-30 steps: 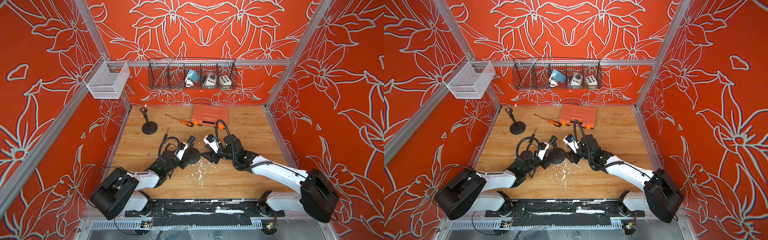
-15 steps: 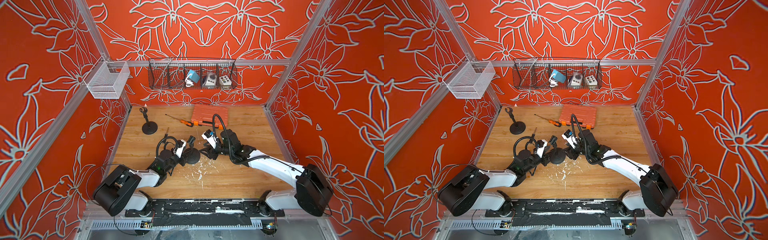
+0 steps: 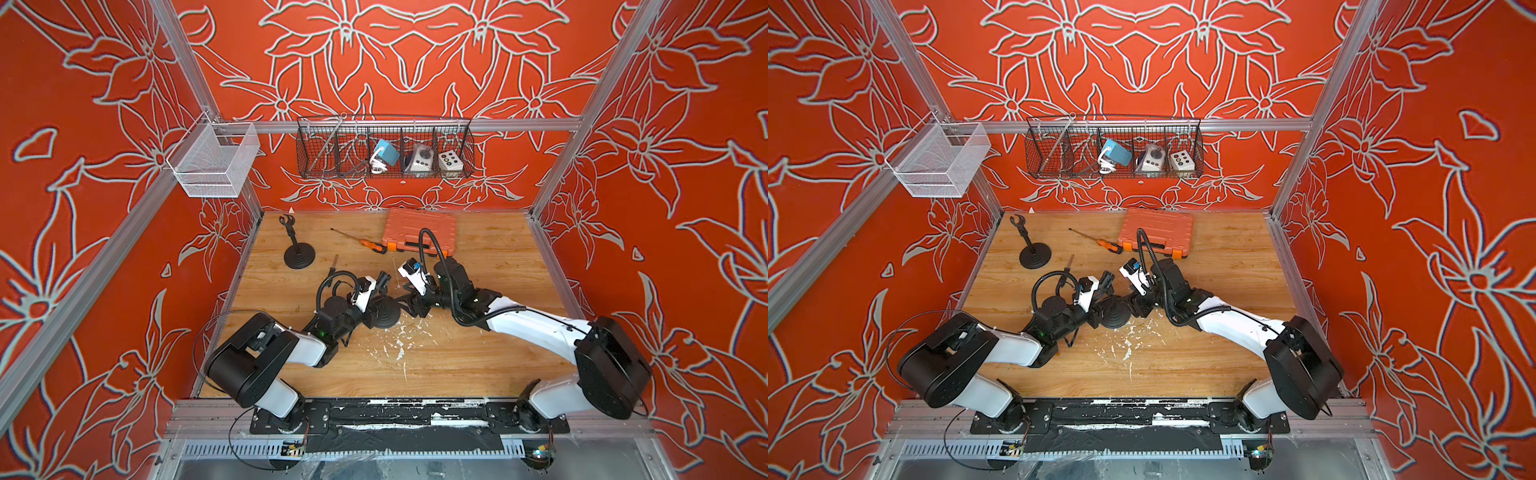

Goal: Assemble a microphone stand
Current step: Screw the microphone stand pole into the microphone stand base.

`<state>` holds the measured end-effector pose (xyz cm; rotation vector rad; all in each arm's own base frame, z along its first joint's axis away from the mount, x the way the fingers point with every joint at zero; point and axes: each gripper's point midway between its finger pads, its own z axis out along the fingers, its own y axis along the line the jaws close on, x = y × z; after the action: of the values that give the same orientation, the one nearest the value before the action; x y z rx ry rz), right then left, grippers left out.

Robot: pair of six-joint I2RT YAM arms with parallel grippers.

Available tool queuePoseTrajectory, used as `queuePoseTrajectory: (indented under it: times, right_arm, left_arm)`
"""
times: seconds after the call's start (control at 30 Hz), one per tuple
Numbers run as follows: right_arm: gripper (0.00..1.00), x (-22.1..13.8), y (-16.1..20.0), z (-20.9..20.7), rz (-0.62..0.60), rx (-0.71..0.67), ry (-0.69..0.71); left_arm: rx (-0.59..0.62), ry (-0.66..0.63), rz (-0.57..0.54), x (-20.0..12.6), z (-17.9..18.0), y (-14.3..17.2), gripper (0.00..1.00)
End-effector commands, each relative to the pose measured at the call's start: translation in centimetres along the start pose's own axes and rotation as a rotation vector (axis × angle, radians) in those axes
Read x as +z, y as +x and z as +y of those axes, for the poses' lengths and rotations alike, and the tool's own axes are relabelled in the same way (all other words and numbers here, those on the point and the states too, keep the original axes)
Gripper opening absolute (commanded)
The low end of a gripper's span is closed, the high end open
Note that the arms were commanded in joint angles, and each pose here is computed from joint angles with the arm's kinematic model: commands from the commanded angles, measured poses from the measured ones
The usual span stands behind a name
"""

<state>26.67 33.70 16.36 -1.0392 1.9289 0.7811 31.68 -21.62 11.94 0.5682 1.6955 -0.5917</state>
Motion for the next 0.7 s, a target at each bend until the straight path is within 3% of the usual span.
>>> queuePoseTrajectory:
  times: [0.0, 0.2, 0.67]
  right_arm:
    - [0.6, 0.3, -2.2, -0.4, -0.092, -0.018, 0.062]
    - [0.53, 0.9, -2.7, -0.1, -0.115, -0.029, 0.074]
    - [0.62, 3.7, -4.0, 0.4, -0.138, -0.056, 0.073]
  left_arm:
    - [0.026, 0.018, -0.048, 0.4, -0.1, -1.1, 0.44]
    - [0.021, 0.022, -0.038, 0.5, -0.1, -0.5, 0.43]
    - [-0.001, -0.068, -0.045, -2.0, 1.4, -1.0, 0.46]
